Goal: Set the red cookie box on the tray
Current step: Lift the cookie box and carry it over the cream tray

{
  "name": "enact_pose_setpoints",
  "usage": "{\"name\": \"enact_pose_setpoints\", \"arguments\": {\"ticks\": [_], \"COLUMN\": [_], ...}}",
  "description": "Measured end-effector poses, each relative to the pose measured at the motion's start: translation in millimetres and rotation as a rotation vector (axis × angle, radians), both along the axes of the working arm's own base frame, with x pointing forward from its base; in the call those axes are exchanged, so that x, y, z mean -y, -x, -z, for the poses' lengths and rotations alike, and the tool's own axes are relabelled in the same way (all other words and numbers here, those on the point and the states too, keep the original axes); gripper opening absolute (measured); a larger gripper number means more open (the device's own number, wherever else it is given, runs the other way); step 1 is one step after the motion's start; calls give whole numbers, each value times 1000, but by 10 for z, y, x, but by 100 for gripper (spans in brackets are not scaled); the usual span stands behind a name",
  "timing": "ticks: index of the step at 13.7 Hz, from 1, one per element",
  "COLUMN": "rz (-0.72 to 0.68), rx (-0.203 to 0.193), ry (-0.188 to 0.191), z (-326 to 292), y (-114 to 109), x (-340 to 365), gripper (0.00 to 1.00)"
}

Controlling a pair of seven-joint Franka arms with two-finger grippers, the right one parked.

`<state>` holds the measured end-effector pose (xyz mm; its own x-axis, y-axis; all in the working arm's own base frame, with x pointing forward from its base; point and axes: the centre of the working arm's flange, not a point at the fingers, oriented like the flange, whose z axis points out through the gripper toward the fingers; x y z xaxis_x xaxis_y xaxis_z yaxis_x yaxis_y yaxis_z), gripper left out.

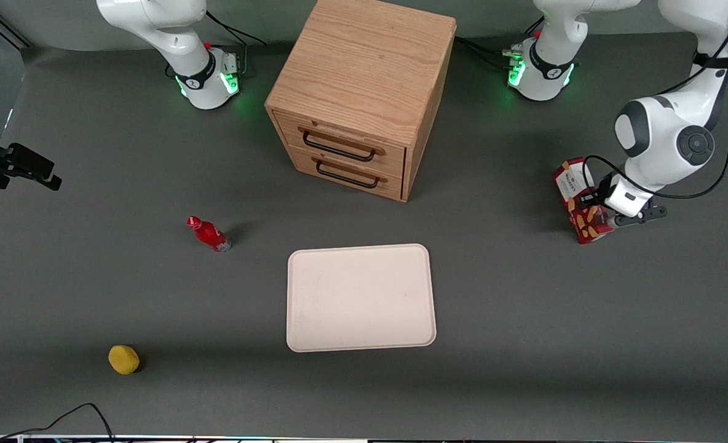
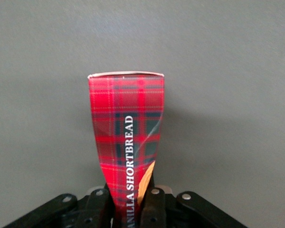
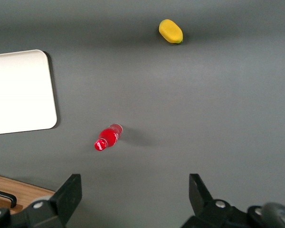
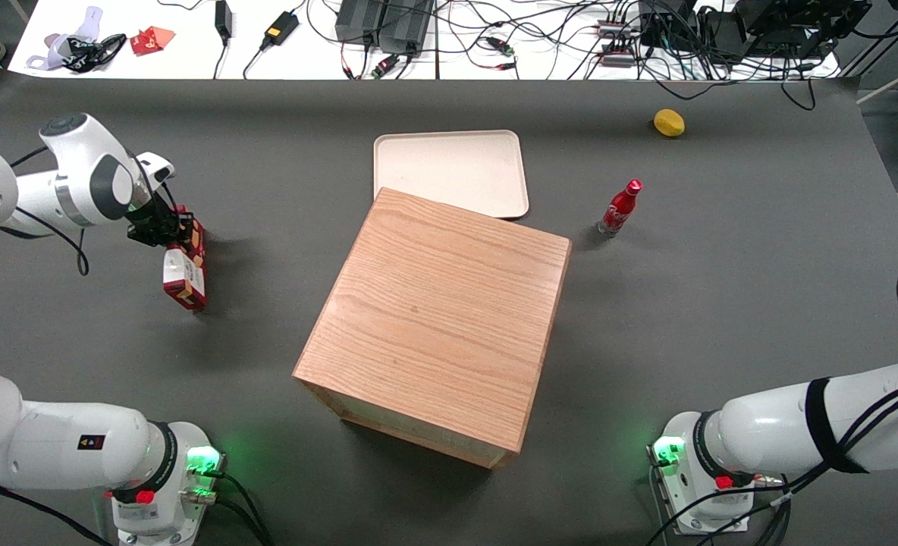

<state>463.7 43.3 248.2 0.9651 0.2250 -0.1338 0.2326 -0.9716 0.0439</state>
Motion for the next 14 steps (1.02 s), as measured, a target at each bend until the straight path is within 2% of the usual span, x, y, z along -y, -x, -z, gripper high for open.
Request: {"name": "enact_pose_setpoints", "arguments": {"ticks": [3, 5, 6, 8, 10, 12, 14], "rz": [-11, -31, -39, -46, -64, -104, -142], "rx": [-71, -104, -107, -85, -44, -10, -7], "ry": [20, 10, 0, -25, -35, -23, -34], "z": [-746, -1419, -1755, -2348, -2778, -2969, -2853], "y": [-261, -420, -481, -557, -609, -742, -977], "x": [448, 859, 1083, 1553, 2012, 2429, 2823], "gripper": [25, 25, 25, 25, 25, 26, 26]}}
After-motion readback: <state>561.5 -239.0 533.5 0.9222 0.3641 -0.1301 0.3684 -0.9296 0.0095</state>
